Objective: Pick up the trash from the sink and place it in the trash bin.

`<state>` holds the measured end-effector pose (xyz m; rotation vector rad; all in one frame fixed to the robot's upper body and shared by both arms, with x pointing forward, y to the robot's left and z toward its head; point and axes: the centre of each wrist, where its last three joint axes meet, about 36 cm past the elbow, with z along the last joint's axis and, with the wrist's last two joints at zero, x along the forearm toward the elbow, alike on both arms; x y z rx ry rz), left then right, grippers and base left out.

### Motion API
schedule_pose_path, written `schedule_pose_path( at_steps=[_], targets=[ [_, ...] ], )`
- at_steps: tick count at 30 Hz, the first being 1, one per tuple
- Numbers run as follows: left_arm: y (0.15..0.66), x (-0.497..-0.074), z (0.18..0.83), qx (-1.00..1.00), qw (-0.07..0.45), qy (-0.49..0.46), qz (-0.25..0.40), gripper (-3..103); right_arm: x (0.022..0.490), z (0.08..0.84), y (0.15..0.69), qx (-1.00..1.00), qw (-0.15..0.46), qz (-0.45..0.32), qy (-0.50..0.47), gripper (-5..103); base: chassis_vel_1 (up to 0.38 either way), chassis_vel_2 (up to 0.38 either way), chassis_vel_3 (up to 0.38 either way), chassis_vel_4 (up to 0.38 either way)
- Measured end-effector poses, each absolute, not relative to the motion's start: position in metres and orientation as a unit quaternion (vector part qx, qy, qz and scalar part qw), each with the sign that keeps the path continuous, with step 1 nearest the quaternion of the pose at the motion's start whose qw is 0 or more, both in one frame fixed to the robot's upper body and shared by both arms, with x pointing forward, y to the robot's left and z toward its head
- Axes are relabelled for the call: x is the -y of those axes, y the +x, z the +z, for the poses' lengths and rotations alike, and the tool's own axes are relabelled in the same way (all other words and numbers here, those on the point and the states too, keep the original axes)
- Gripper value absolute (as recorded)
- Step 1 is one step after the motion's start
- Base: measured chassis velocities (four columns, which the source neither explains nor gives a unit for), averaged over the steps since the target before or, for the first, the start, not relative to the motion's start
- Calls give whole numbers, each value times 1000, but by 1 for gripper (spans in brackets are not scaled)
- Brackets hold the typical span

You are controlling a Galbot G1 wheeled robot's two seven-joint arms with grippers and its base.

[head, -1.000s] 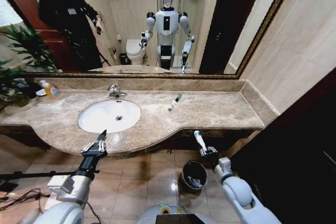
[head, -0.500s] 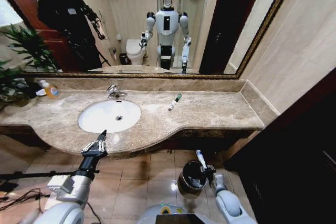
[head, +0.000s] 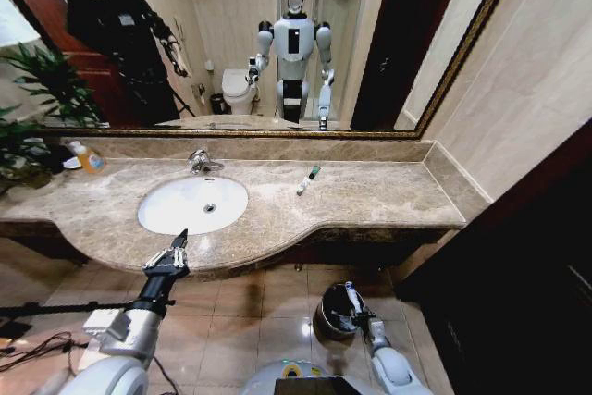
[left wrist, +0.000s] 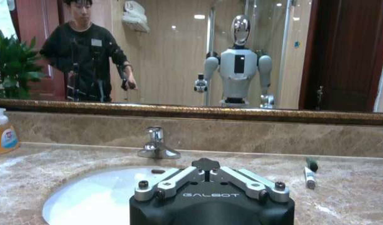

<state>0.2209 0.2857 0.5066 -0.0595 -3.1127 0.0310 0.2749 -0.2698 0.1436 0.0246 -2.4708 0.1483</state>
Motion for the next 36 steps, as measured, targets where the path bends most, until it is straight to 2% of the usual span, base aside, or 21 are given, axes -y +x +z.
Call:
schedule_pose_path(
  at_steps=[9, 10, 12, 14, 16, 17, 20, 21, 25, 26, 29, 31, 32, 36],
  targets=[
    [221, -286, 507, 1000, 14, -19, 10, 0, 270, 121, 291, 940, 337, 61, -6, 25, 0, 0, 0, 0],
    [221, -286, 507, 1000, 14, -19, 10, 0, 268, 117, 291, 940, 335, 65, -16, 22, 0, 0, 0, 0],
    [221, -286, 507, 1000, 14, -19, 10, 0, 264, 114, 292, 941, 330, 69, -28, 30, 0, 0, 0, 0],
    [221, -286, 507, 1000, 14, -19, 10, 0, 262, 113, 291, 941, 329, 70, -32, 30, 0, 0, 0, 0],
    [221, -286, 507, 1000, 14, -19, 10, 0, 261, 110, 290, 941, 326, 78, -41, 41, 0, 0, 0, 0],
    [221, -286, 507, 1000, 14, -19, 10, 0, 261, 110, 290, 941, 326, 78, -41, 41, 0, 0, 0, 0],
    [221, -286, 507, 1000, 14, -19, 10, 0, 260, 110, 288, 942, 322, 88, -42, 57, 0, 0, 0, 0],
    [221, -286, 507, 1000, 14, -19, 10, 0, 260, 110, 288, 942, 322, 88, -42, 57, 0, 0, 0, 0],
    [221, -286, 507, 1000, 14, -19, 10, 0, 261, 117, 288, 945, 313, 91, -42, 78, 0, 0, 0, 0],
    [221, -286, 507, 1000, 14, -19, 10, 0, 261, 117, 288, 945, 313, 91, -42, 78, 0, 0, 0, 0],
    [221, -286, 507, 1000, 14, -19, 10, 0, 263, 118, 287, 944, 312, 93, -43, 89, 0, 0, 0, 0],
    [221, -286, 507, 1000, 14, -19, 10, 0, 265, 118, 286, 944, 313, 95, -44, 89, 0, 0, 0, 0],
    [221, -286, 507, 1000, 14, -19, 10, 0, 267, 118, 285, 944, 313, 97, -46, 100, 0, 0, 0, 0],
    [221, -286, 507, 1000, 14, -19, 10, 0, 270, 122, 285, 945, 308, 98, -45, 100, 0, 0, 0, 0]
  ],
)
